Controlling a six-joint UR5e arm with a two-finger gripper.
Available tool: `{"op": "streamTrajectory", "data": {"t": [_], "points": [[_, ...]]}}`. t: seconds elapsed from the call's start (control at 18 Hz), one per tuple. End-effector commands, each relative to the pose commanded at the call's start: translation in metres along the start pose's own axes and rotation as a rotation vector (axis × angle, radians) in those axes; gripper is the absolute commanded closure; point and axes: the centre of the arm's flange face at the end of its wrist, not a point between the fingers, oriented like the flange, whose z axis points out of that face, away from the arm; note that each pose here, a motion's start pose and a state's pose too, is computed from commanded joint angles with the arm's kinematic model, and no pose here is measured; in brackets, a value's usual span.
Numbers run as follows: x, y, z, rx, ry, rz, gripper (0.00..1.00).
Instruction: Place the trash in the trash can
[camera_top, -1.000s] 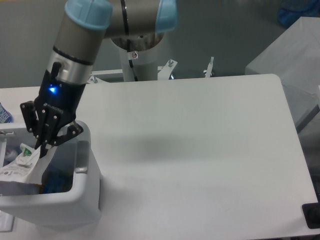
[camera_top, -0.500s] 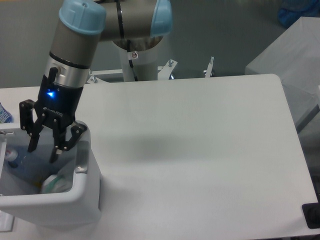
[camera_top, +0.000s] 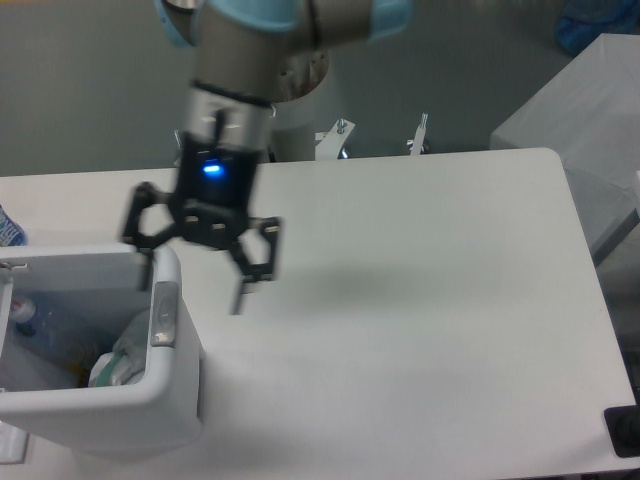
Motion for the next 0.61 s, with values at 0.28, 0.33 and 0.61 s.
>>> {"op": "streamTrajectory", "data": {"t": [0.28,0.33,0.61], "points": [[-0.045,0.018,0.000,-0.144,-0.164,0.178,0.00],[-0.054,0.023,0.000,-0.185,-0.182,0.233,0.00],[-0.081,0.045,-0.002,-0.414,-0.269,0.445,0.00]]}}
